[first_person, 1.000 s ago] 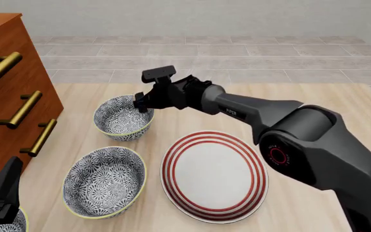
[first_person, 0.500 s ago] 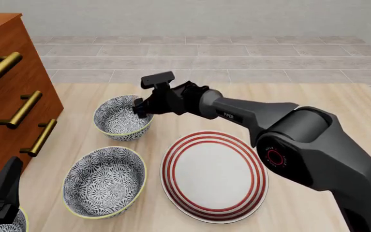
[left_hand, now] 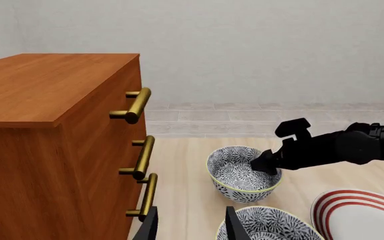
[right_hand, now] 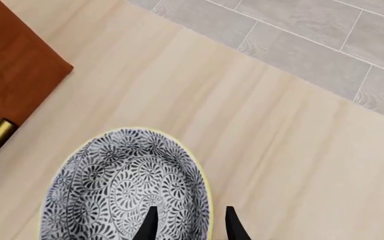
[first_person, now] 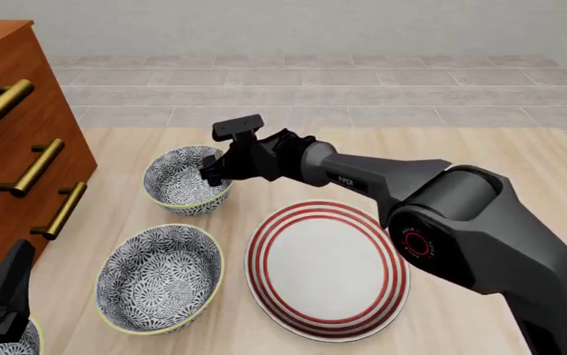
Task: Pick up the bowl and put it in the front on the plate.
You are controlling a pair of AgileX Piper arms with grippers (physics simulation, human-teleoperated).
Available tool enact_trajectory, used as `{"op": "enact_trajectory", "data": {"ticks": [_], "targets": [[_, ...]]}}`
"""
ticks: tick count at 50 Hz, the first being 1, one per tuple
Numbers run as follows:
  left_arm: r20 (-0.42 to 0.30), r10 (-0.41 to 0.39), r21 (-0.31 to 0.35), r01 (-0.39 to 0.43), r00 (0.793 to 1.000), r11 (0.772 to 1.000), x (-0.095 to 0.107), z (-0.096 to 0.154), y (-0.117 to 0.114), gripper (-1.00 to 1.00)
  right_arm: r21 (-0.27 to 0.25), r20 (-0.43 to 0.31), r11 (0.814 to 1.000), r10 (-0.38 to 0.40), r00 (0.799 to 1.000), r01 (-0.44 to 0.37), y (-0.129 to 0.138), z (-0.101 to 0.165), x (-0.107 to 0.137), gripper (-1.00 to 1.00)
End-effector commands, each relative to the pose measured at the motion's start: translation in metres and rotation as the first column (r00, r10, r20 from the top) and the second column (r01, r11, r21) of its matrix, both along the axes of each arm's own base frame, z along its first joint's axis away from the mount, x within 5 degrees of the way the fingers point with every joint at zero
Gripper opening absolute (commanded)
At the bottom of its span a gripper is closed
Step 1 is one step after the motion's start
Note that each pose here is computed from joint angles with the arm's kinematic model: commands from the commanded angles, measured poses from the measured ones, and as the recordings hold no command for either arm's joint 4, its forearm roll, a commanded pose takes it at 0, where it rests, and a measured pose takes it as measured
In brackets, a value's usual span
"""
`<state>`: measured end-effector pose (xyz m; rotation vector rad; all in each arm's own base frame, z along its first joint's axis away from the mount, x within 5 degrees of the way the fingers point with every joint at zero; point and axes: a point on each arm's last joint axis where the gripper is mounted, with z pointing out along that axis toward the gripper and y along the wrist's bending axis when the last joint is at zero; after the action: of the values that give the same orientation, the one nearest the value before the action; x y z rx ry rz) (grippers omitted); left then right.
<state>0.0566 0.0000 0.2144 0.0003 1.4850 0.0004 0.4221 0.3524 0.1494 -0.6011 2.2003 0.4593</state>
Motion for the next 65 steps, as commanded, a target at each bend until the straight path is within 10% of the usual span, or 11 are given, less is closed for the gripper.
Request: {"op": "enact_trajectory", "data": {"ticks": [1,10,11,65], "targets": [[0.0,0.0,0.0,0.0,1.0,1.0,0.0,0.0,0.0,1.0,-0.003,-0.004,1.0,0.003,1.0,-0.003,0.002,-0.002,-0.001,1.0],[0.0,0.0,0.0,0.0,1.0,1.0,0.0,0.0,0.0,1.0,0.001,-0.003,1.0,0.003,1.0,-0.003,0.001,-0.001,-0.002,1.0],[0.0,0.0,0.0,0.0,1.0,1.0,0.0,0.0,0.0,1.0,0.001,-0.001,1.0,0.002,1.0,-0.002,0.001,0.0,-0.002,-1.0],[0.0,0.0,0.0,0.0,1.0,1.0,0.0,0.0,0.0,1.0,0.111,0.061,0.991,-0.086,0.994,0.079,-0.017,0.057,0.024,-1.0]]}}
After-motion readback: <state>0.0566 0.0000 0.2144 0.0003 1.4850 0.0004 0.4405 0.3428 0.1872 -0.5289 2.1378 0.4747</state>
